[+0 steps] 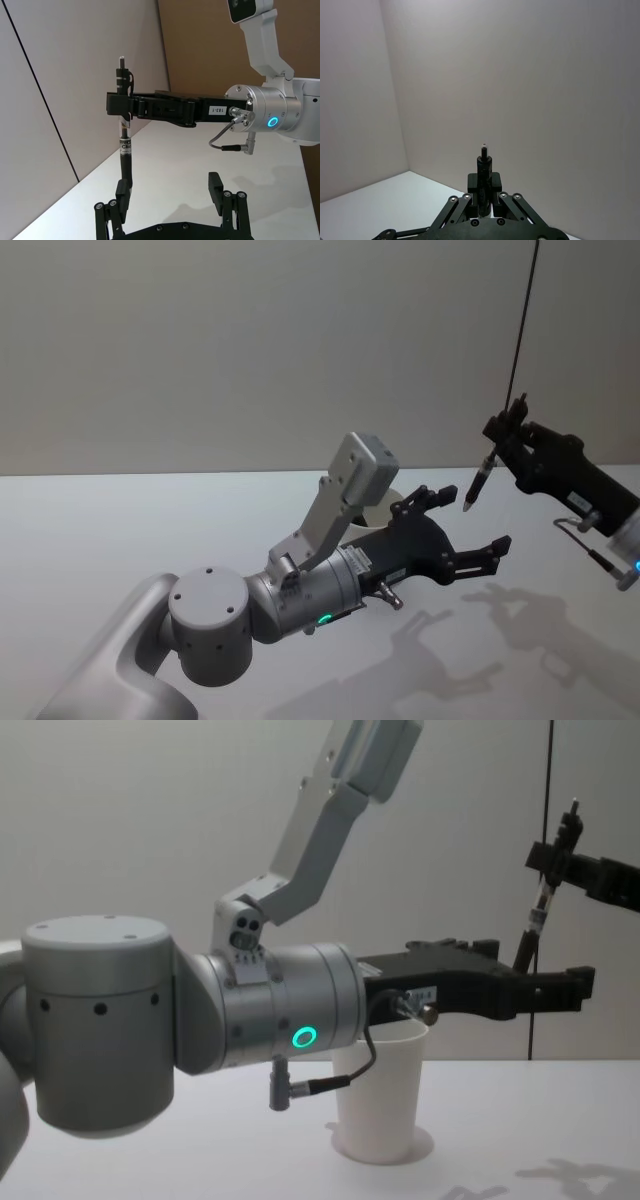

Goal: Place the pen into the pen holder.

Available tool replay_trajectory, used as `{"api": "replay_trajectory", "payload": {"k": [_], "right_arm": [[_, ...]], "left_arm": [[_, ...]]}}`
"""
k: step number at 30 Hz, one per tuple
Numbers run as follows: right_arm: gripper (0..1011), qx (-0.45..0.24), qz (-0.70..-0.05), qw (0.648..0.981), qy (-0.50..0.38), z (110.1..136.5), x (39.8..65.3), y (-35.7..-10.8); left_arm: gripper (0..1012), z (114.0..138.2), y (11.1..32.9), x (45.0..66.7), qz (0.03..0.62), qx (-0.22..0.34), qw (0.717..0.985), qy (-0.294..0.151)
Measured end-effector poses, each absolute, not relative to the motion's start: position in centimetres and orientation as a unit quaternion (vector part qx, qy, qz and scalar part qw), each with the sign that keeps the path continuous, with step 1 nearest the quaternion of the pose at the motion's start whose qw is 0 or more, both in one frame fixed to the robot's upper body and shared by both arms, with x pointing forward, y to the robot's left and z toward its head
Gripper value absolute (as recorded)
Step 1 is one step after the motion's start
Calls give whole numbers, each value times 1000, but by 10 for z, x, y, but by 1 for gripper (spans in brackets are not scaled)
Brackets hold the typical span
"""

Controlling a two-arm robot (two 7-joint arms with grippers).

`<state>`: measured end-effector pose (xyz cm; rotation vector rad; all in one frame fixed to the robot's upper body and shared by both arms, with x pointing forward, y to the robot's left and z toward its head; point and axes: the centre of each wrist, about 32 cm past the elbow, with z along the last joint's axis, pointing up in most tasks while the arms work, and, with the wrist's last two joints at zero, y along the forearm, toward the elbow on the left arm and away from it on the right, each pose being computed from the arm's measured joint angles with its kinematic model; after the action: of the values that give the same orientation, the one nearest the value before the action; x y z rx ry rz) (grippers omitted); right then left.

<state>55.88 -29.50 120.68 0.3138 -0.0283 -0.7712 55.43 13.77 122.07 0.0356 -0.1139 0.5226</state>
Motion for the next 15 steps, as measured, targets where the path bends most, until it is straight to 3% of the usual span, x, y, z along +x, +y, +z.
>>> {"api": "replay_trajectory", "payload": {"k": [15], "right_arm": [[143,170,-349,921,-21,1200,574,-293]], "left_arm": [[1003,1221,138,554,258,18,964,-56]]}}
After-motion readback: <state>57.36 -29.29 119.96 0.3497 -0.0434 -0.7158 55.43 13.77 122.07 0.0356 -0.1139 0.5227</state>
